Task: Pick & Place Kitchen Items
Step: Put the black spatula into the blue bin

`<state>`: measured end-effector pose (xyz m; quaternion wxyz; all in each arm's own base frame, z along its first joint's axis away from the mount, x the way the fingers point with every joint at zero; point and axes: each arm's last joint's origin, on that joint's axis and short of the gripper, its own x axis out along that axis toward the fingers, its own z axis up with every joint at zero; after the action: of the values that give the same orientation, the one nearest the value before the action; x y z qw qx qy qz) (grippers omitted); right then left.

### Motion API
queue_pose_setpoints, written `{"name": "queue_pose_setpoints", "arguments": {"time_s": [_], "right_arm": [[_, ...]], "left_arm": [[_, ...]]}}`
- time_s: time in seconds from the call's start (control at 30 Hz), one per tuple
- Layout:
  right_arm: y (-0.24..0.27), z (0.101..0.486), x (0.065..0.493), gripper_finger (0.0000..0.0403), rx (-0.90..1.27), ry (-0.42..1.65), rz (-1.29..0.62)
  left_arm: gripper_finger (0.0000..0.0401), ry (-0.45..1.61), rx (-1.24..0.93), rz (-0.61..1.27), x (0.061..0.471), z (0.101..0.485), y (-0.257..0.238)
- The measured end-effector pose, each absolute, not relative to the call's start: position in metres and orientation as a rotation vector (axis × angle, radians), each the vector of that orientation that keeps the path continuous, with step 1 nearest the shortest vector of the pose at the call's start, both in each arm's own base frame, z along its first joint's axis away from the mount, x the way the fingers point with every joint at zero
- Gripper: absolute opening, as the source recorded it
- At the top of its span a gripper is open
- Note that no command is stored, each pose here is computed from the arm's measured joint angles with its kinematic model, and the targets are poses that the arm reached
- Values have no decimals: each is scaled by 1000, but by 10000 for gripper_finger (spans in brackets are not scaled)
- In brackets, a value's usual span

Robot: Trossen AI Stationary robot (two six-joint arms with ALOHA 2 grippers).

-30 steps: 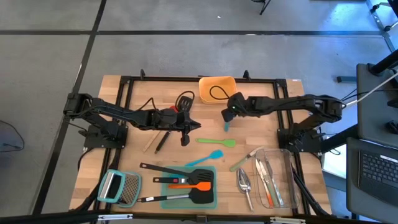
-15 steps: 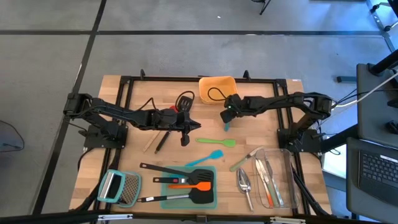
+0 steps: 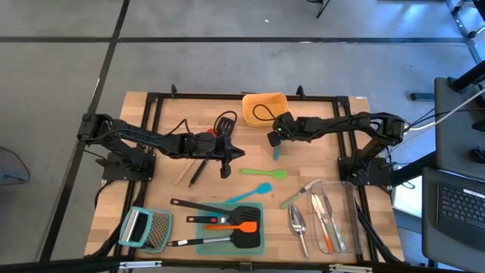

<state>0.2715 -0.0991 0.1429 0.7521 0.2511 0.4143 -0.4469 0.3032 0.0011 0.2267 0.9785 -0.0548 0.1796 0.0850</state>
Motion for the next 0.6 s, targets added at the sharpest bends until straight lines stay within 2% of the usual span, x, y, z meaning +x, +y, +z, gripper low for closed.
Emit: {"name": "queue_pose_setpoints", "arguments": {"time_s": [0.6], "right_arm": [[-100,128,272,3,632,1000,-899]], "left_arm": [[29,362,-111,169,303,227,1]]}}
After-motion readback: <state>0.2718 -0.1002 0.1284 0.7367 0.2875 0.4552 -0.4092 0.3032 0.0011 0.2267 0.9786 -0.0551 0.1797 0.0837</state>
